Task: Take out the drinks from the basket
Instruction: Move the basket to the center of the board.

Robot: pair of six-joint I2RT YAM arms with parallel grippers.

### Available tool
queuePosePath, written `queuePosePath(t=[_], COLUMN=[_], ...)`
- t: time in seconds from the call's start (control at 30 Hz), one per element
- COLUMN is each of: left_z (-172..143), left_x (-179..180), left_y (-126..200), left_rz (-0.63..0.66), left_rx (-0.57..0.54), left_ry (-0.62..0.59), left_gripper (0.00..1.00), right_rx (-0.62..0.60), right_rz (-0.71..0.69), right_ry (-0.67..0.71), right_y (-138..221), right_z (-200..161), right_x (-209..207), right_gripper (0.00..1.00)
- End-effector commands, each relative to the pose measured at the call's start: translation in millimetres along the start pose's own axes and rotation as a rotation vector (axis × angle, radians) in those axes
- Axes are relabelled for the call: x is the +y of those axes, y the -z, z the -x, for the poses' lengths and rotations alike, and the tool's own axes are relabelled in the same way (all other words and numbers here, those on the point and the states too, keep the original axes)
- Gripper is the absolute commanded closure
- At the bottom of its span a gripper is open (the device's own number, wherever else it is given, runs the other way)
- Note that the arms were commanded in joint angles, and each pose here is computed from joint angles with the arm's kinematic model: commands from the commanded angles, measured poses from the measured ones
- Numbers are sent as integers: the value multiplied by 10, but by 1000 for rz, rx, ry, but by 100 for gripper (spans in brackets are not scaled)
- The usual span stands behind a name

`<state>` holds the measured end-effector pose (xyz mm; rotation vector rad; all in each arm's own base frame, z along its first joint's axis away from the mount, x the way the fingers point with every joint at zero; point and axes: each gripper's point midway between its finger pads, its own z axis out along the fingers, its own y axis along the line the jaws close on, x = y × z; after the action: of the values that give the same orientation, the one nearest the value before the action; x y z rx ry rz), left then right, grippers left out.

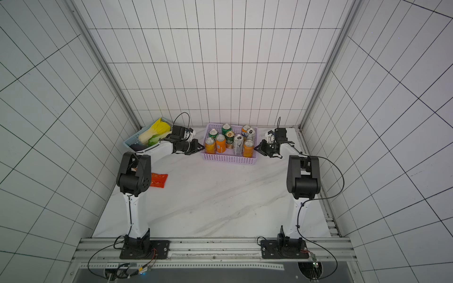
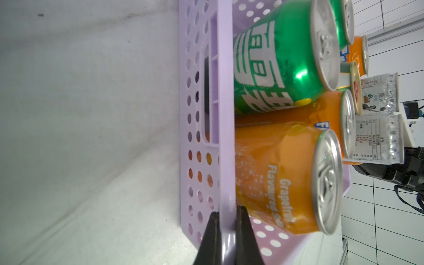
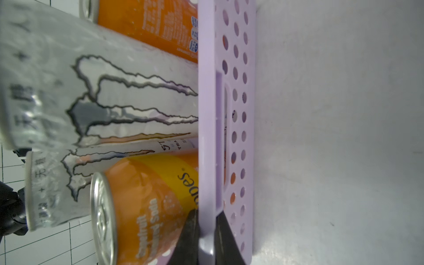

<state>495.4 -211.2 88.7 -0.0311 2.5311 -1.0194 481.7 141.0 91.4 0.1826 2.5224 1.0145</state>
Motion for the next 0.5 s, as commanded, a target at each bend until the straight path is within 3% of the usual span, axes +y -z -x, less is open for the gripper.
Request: queuePosePath(t=[0.0, 0.47], left_z=[-314, -931], left_x=[-43, 41], left_y=[84, 386], left_rz=[-2, 64], left_rx=[77, 68], left_ry=[11, 24], left_gripper=[100, 100], right_rx=[87, 167], right_rz=[16, 7], right_ry=[1, 72], right_y=[18, 84], right_z=[-331, -993], right_x=[137, 366], right_gripper=[88, 88])
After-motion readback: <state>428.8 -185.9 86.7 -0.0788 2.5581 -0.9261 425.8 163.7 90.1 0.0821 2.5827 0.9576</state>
